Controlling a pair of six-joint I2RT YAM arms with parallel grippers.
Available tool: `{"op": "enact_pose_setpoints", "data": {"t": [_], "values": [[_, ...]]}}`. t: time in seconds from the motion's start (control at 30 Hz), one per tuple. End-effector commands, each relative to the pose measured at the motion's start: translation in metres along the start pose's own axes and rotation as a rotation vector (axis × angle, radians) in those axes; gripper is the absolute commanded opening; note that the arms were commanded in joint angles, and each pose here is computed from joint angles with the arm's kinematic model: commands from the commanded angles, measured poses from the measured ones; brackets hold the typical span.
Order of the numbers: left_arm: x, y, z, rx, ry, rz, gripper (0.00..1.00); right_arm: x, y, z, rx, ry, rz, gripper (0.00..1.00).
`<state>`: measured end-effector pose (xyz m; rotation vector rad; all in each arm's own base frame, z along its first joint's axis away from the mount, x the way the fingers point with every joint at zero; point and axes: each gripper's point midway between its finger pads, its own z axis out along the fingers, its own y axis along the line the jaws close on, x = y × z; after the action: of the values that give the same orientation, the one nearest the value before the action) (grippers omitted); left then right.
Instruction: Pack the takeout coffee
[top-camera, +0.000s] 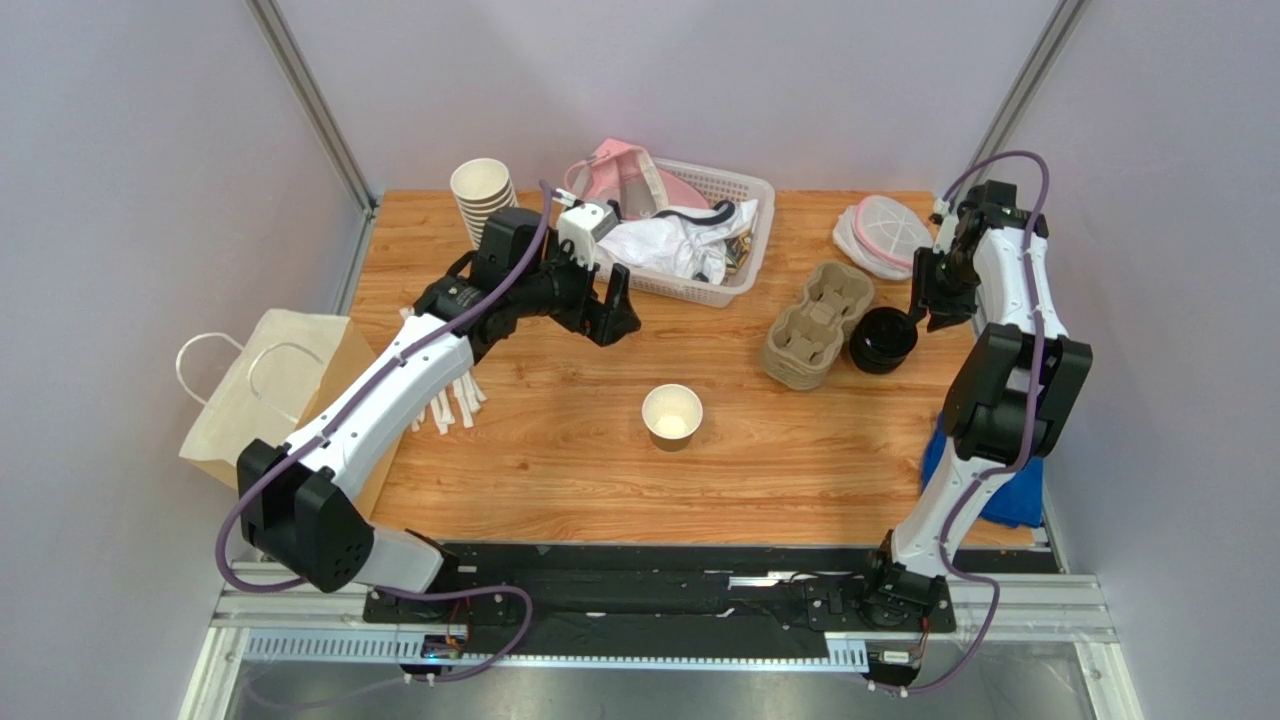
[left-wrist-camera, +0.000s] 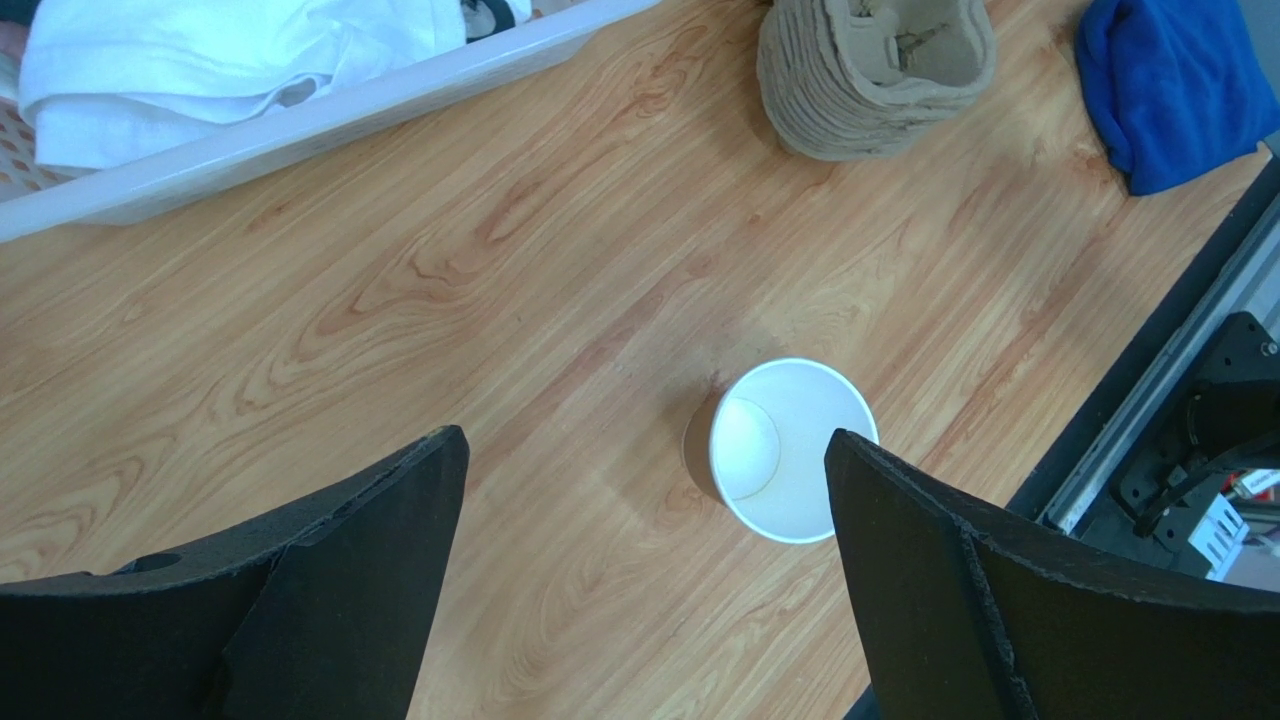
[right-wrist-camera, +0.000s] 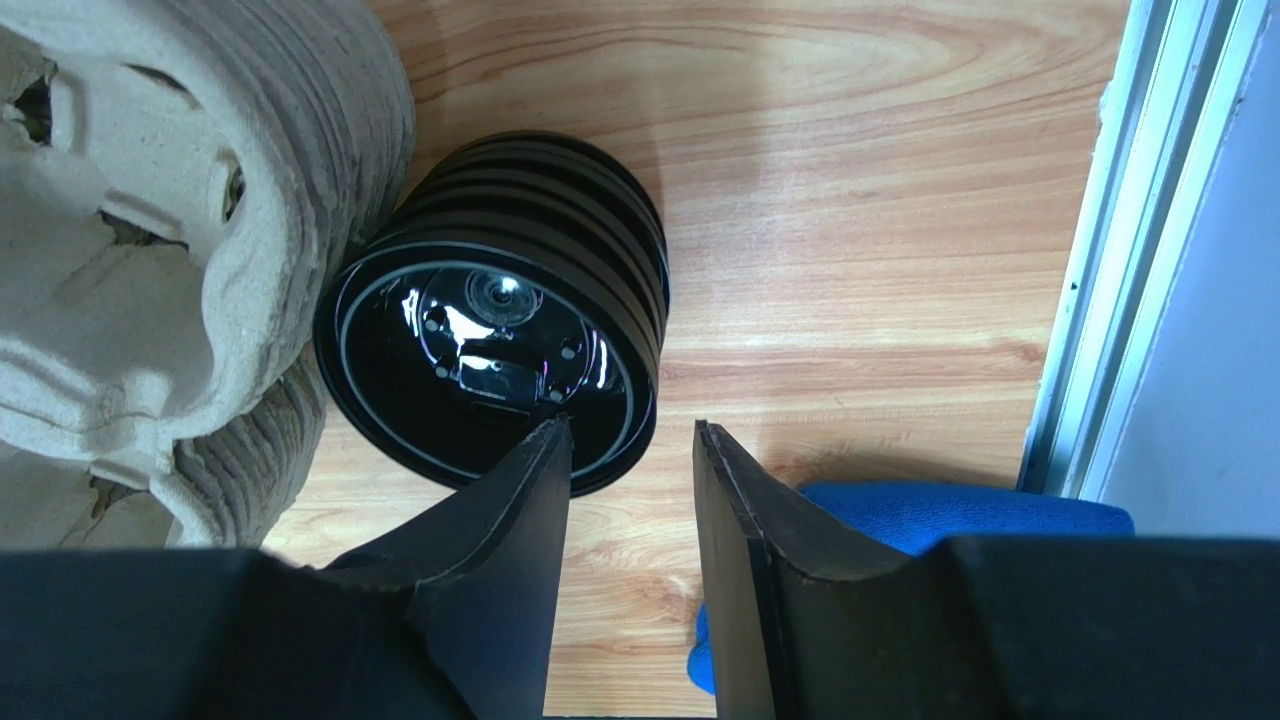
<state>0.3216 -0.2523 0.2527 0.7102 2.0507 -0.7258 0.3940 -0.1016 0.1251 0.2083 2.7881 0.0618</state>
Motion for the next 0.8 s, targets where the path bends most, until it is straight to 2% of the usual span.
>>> {"op": "enact_pose_setpoints", "data": {"t": [0.0,0.33,0.4,0.6,0.73,0.77], "values": [[-0.024,-0.005,-0.002,0.017,-0.065,0.012,0.97,-0.022,-0.005,0.000,0.026,-0.053,-0.030,0.40],[-0.021,-0.003,0.002,0.015,-0.054,0.006,0.97,-0.021,-0.001,0.012,0.012,-0.030,-0.042,0.37],[-0.020,-0.002,0.004,0.018,-0.051,0.003,0.97,-0.021,-0.002,0.014,0.014,-0.029,-0.042,0.33],[-0.018,-0.001,0.007,0.019,-0.042,-0.003,0.96,-0.022,-0.003,0.017,0.018,-0.025,-0.045,0.31],[-0.018,0.000,0.009,0.015,-0.042,-0.006,0.96,-0.022,-0.003,0.016,0.017,-0.025,-0.049,0.20],[-0.018,0.000,0.009,0.015,-0.041,-0.006,0.96,-0.023,-0.003,0.015,0.015,-0.027,-0.050,0.14]]}}
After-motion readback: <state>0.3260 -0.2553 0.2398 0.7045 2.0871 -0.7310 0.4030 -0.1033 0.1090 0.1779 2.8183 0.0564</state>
